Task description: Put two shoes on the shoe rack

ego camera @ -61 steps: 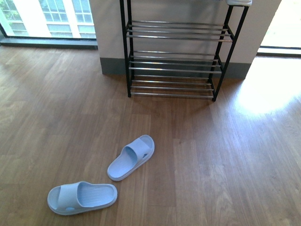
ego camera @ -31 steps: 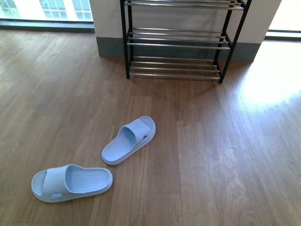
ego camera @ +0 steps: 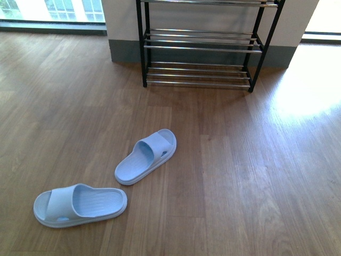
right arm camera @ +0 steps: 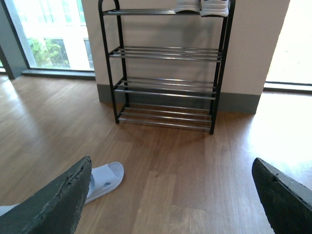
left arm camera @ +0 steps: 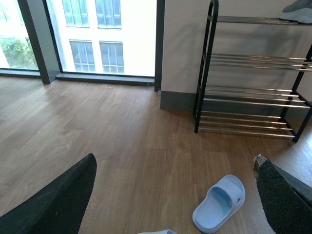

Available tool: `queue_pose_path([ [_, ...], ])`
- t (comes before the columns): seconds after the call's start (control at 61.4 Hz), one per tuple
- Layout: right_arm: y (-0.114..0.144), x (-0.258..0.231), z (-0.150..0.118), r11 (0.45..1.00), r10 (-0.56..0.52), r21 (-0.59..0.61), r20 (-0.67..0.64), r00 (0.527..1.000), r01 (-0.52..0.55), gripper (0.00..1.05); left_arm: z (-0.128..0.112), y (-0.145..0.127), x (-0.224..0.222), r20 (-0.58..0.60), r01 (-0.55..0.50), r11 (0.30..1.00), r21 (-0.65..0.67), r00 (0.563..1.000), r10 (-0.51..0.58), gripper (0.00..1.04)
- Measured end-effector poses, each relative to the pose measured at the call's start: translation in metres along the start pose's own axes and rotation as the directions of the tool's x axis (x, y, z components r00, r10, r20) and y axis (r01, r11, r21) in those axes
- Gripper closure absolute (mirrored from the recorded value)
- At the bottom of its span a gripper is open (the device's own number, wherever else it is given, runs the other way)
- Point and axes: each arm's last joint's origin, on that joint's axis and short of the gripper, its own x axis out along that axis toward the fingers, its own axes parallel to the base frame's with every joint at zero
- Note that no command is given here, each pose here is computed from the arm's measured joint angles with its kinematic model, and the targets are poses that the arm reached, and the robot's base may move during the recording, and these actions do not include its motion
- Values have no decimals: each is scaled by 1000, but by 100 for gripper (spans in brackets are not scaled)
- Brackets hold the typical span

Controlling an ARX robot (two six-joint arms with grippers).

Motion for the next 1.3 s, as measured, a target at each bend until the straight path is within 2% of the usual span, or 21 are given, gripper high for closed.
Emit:
queue_pose_path([
  [1.205,0,0,0,1000,2,0,-1,1000,-2,9,0,0,0,0,-3,1000,0,1000,3,9],
  [1.254,0,0,-1,998,-70,-1,-25,997,70,9,0,0,0,0,-2,1000,0,1000,2,9],
  [1.302,1,2,-7,980,-198,-18,-89,976,197,9,0,0,0,0,-3,1000,0,1000,3,9],
])
